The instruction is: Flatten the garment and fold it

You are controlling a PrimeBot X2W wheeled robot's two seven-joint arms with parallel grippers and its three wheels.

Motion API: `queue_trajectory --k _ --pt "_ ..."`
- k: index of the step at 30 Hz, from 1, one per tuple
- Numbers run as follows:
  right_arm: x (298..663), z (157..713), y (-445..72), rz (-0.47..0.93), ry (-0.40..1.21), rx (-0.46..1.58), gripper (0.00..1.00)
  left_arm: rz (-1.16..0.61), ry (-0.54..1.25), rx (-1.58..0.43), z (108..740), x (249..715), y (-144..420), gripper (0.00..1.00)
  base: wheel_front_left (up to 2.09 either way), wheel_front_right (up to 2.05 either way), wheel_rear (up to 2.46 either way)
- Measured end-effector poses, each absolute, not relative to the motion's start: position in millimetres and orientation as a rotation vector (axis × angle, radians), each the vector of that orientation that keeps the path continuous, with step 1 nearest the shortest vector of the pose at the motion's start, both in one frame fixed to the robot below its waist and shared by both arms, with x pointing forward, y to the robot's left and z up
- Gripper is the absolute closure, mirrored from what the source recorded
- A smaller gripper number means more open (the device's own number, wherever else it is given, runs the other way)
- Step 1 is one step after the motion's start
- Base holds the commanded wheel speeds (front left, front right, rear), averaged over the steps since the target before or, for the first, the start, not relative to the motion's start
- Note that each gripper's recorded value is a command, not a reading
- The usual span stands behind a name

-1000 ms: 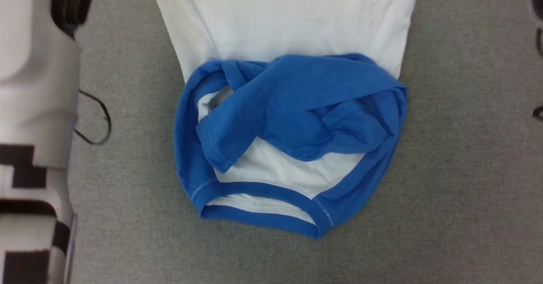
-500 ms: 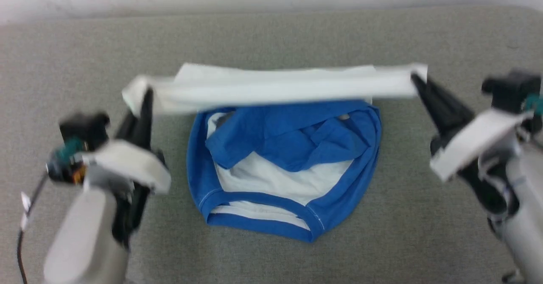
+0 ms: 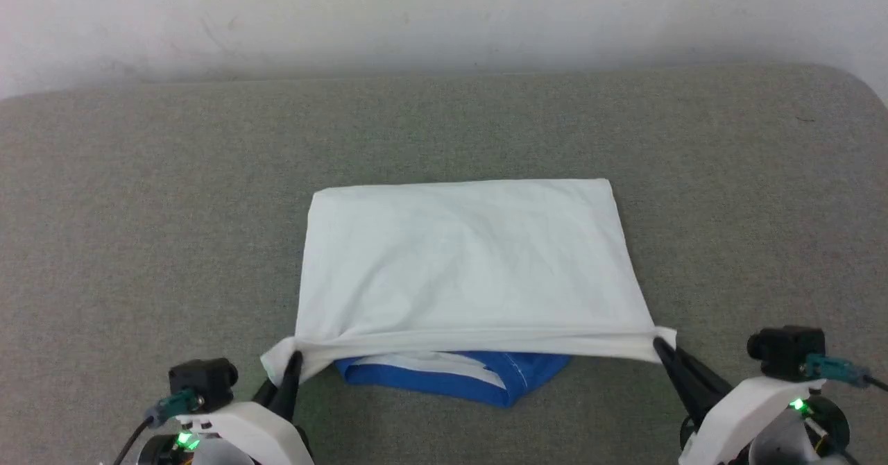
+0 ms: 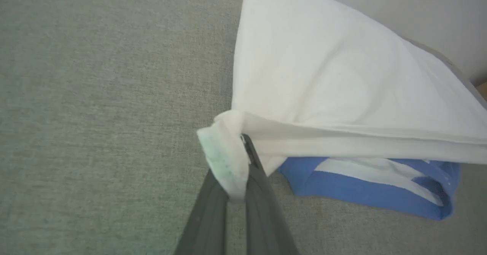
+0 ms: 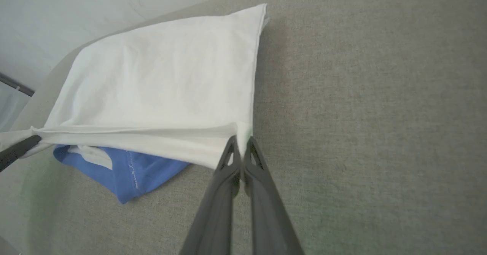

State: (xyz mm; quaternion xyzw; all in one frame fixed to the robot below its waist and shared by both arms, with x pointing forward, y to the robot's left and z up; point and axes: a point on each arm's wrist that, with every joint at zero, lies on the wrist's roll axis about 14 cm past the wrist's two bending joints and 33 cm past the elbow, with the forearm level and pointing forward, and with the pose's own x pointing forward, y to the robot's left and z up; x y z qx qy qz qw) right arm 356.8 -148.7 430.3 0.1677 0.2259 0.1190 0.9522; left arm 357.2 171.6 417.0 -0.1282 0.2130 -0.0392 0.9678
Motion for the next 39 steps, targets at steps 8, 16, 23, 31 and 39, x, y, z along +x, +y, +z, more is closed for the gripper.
queue_trajectory --k 8,16,23,31,39 --pt "321.3 405.3 -141.2 0.203 0.543 0.34 0.0 -0.038 0.374 -0.293 417.5 351.4 179.8 0.0 0.0 0.0 0.0" --pt "334.3 462.7 -153.4 0.18 0.323 0.329 0.0 0.016 0.125 -0.228 460.0 359.8 195.8 0.0 0.0 0.0 0.0" --pt "362.7 468.2 -179.6 0.149 0.35 0.301 0.0 0.022 -0.024 -0.146 498.0 365.2 199.9 0.0 0.0 0.0 0.0" --pt "405.1 438.1 -163.9 0.245 0.57 0.327 0.0 0.039 -0.138 -0.065 530.8 368.5 199.4 0.0 0.0 0.0 0.0" --pt "433.7 413.9 -110.0 0.381 0.746 0.379 0.0 0.061 -0.142 -0.078 530.1 365.9 198.0 0.0 0.0 0.0 0.0"
